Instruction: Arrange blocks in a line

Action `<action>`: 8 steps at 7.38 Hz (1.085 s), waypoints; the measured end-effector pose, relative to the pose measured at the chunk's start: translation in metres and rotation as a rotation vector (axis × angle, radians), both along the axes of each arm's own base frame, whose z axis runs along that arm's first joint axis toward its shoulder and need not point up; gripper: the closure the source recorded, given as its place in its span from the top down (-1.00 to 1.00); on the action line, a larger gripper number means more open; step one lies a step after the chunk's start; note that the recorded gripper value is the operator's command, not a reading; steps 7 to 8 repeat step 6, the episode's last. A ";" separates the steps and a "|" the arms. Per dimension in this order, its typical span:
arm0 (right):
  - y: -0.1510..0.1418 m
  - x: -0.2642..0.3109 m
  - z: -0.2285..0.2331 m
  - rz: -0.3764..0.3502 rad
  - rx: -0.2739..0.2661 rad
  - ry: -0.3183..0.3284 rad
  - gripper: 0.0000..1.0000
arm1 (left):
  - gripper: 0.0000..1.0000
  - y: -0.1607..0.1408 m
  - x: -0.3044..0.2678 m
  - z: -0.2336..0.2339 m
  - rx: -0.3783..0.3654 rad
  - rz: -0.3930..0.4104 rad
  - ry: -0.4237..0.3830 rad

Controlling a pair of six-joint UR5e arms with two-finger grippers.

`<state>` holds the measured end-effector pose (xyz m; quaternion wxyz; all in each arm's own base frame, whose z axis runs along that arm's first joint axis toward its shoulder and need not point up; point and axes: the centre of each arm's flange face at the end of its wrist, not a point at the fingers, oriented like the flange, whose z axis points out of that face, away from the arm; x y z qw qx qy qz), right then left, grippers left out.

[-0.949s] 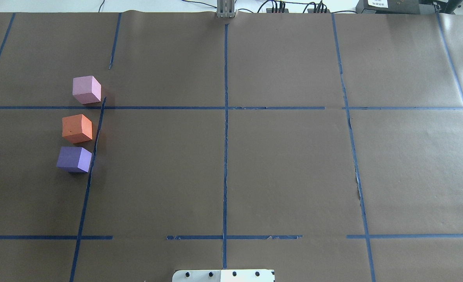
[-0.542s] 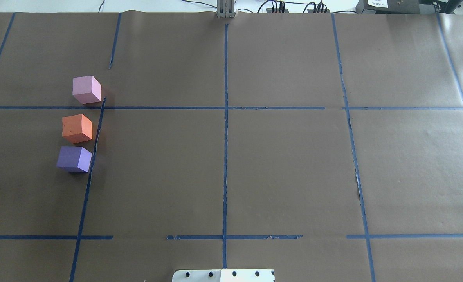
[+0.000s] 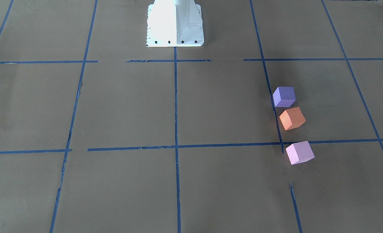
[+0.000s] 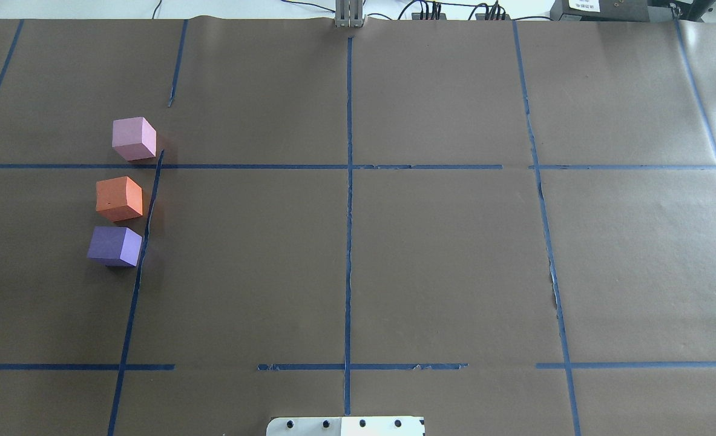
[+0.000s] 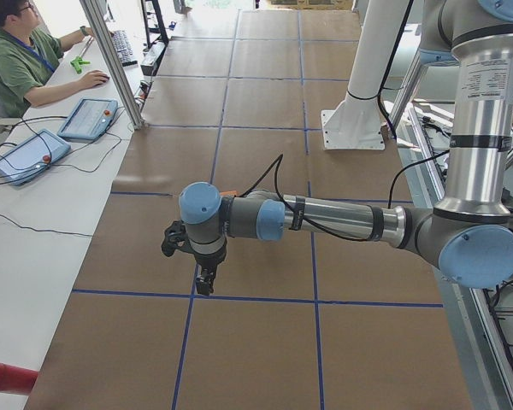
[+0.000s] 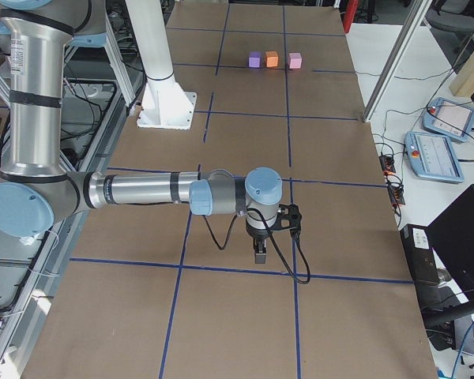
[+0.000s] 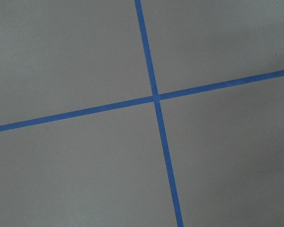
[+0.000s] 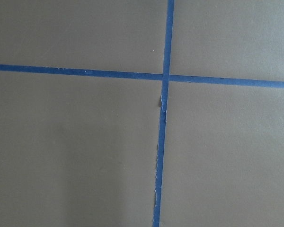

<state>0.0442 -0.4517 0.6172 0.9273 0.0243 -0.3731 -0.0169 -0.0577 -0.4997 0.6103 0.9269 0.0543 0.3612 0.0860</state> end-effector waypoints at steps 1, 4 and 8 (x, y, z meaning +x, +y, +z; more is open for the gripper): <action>0.000 0.000 0.000 0.000 0.000 0.000 1.00 | 1.00 0.000 0.000 -0.001 0.002 0.000 0.001; 0.000 0.000 0.000 0.000 -0.001 0.000 1.00 | 1.00 0.000 0.000 -0.003 0.006 0.000 0.001; 0.000 0.000 0.000 0.000 0.000 0.000 1.00 | 1.00 0.002 0.000 0.004 0.004 0.002 0.001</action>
